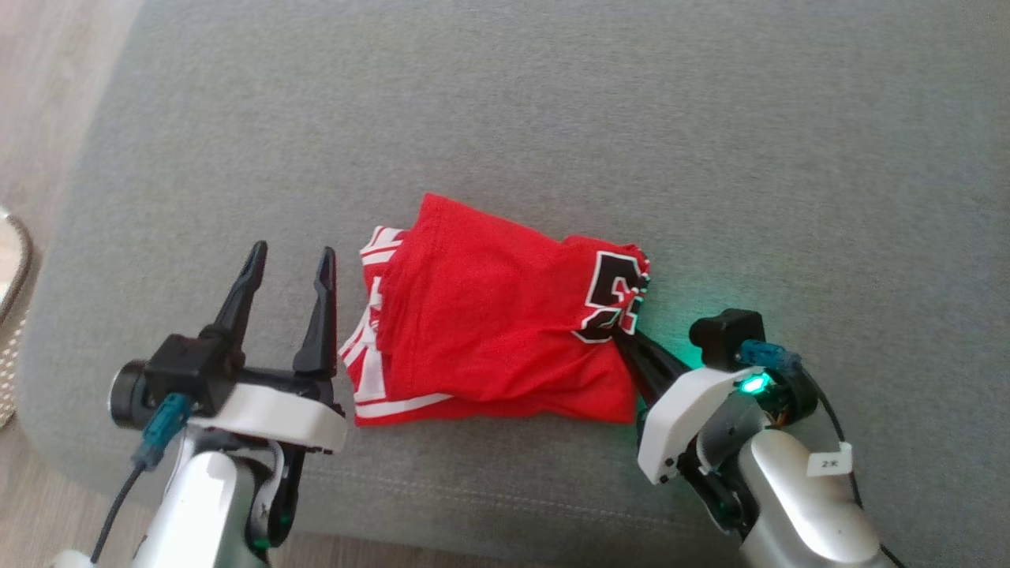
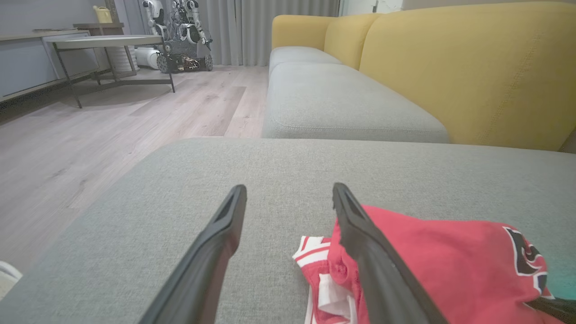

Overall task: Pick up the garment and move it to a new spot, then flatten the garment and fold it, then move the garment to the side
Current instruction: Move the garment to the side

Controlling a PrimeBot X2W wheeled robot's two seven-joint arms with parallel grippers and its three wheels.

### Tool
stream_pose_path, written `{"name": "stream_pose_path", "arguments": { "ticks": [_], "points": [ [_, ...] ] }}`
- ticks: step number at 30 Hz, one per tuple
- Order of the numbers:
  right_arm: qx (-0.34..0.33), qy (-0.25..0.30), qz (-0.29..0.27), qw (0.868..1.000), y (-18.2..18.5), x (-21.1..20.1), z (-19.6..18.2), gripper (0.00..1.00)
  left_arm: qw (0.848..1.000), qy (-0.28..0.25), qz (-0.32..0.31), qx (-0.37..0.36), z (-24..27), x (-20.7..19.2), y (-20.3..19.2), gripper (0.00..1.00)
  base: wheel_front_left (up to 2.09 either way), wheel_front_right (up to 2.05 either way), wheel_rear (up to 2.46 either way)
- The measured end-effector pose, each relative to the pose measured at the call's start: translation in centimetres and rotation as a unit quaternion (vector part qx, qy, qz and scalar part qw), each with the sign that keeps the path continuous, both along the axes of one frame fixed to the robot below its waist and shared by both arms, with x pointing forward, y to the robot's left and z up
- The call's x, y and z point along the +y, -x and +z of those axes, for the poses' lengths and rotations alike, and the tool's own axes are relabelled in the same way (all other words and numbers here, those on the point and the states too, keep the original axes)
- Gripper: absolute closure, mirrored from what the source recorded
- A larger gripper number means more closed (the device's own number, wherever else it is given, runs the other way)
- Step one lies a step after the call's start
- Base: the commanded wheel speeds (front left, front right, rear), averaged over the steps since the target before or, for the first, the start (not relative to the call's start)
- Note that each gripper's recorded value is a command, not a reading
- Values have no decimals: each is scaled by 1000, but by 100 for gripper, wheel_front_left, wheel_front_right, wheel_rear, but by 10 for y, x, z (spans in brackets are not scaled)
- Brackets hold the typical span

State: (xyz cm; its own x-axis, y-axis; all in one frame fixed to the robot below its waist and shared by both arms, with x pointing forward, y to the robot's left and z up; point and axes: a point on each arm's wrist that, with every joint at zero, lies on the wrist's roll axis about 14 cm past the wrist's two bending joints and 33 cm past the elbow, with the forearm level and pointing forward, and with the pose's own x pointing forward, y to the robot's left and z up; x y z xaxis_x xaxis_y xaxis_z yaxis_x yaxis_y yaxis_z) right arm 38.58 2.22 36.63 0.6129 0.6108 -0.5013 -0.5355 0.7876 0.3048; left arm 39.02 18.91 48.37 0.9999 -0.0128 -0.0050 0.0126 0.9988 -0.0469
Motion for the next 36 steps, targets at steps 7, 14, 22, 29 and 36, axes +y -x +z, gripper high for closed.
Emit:
{"name": "stream_pose_path", "arguments": {
  "ticks": [7, 14, 22, 29, 36],
  "points": [
    [-30, 19, -27, 999, -7, -28, 9, 100, 999, -1, -30, -12, 5, -16, -12, 0, 0, 0, 0],
    [-89, 61, -87, 990, -39, -92, 34, 100, 997, 7, -71, -26, 10, -44, -27, 0, 0, 0, 0],
    [-138, 129, -169, 967, -72, -191, 64, 100, 990, 19, -138, -24, 2, -88, -47, 0, 0, 0, 0],
    [-188, 174, -275, 927, -114, -291, 111, 100, 983, 28, -181, -27, -5, -118, -73, 0, 0, 0, 0],
    [-193, 187, -342, 901, -134, -347, 120, 100, 979, 32, -201, -6, -26, -130, -83, 0, 0, 0, 0]
  ]
}}
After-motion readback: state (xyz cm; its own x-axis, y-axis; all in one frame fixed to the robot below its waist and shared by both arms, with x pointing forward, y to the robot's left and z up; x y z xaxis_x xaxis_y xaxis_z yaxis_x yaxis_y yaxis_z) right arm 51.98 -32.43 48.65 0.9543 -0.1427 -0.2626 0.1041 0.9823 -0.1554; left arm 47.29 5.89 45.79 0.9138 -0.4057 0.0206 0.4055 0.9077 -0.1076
